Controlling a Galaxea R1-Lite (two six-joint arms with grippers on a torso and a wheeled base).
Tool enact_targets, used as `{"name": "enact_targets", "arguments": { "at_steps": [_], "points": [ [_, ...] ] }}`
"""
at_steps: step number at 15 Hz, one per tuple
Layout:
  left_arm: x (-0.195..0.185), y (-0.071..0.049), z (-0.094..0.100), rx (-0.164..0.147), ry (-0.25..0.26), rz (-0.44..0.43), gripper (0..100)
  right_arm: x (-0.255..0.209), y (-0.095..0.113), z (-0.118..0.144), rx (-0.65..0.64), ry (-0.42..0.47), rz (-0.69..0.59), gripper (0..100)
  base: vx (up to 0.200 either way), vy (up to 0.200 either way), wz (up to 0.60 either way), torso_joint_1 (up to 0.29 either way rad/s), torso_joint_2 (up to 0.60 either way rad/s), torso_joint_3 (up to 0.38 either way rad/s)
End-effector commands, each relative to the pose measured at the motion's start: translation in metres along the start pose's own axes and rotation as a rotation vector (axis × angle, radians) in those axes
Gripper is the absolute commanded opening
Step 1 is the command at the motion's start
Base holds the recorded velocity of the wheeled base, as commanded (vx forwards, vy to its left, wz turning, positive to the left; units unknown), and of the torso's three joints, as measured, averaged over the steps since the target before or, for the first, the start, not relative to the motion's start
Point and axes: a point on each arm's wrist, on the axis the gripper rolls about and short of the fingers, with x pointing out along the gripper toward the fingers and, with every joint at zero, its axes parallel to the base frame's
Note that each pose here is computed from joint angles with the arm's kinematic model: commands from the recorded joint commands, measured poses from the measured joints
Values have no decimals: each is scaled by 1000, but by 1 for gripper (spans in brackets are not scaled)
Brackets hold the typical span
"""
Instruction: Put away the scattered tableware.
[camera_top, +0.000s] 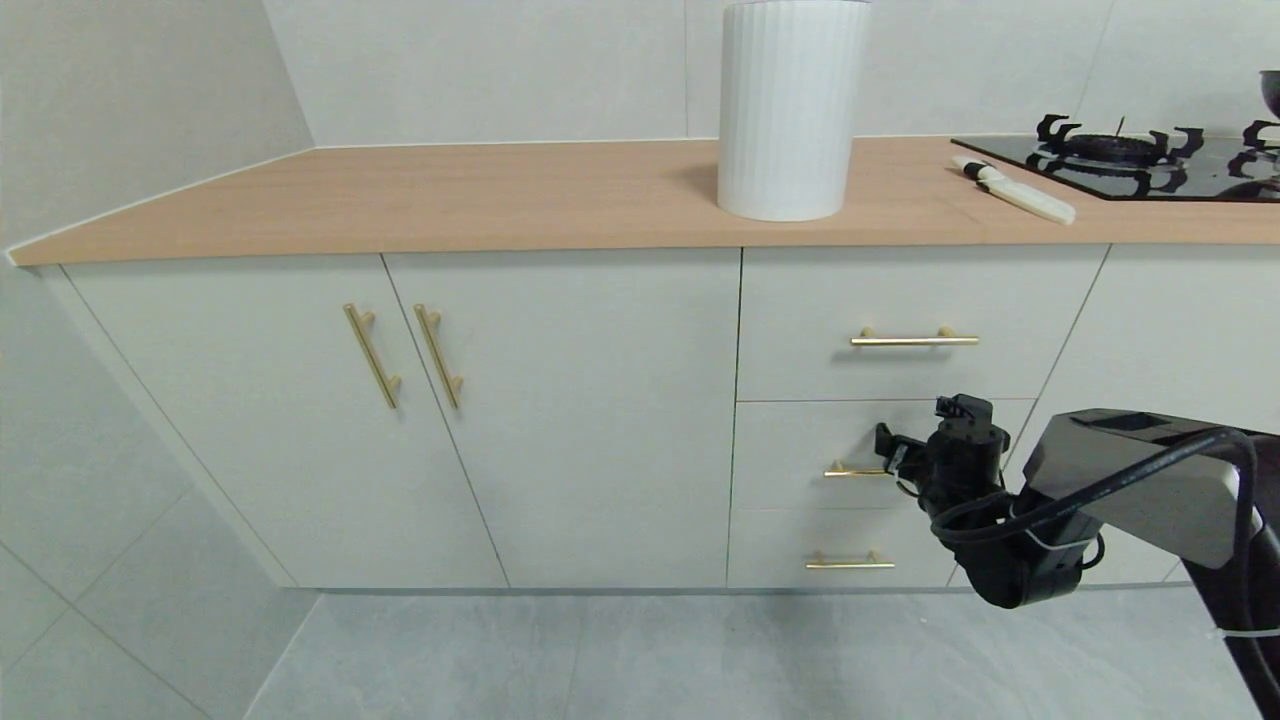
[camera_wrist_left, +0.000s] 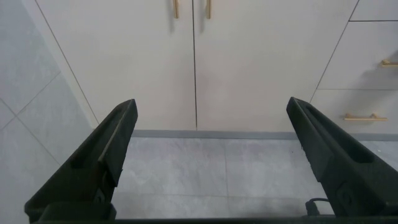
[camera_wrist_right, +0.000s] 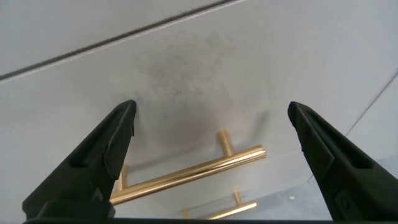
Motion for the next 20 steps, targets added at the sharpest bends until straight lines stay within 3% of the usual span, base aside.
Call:
{"name": "enact_targets", "arguments": {
  "at_steps": [1, 8, 11, 14, 18, 20],
  "points": [
    [0, 0, 0, 0, 0, 0, 100, 2, -1, 2, 6, -12, -5, 100, 0, 0, 0, 0, 0, 0],
    [0, 0, 0, 0, 0, 0, 100, -38, 0, 32, -27, 40, 22, 100, 0, 0, 0, 0, 0, 0],
    [0, 0, 0, 0, 0, 0, 100, -97, -5, 94, -59, 79, 139, 100, 0, 0, 0, 0, 0, 0],
    [0, 0, 0, 0, 0, 0, 100, -174, -14, 157, -101, -4, 191, 100, 0, 0, 0, 0, 0, 0],
    [0, 0, 0, 0, 0, 0, 100, -263, -46, 181, -119, -102, 224, 100, 0, 0, 0, 0, 0, 0],
    [0, 0, 0, 0, 0, 0, 100, -305, -70, 193, -181, -229, 195, 100, 0, 0, 0, 0, 0, 0]
  ]
}}
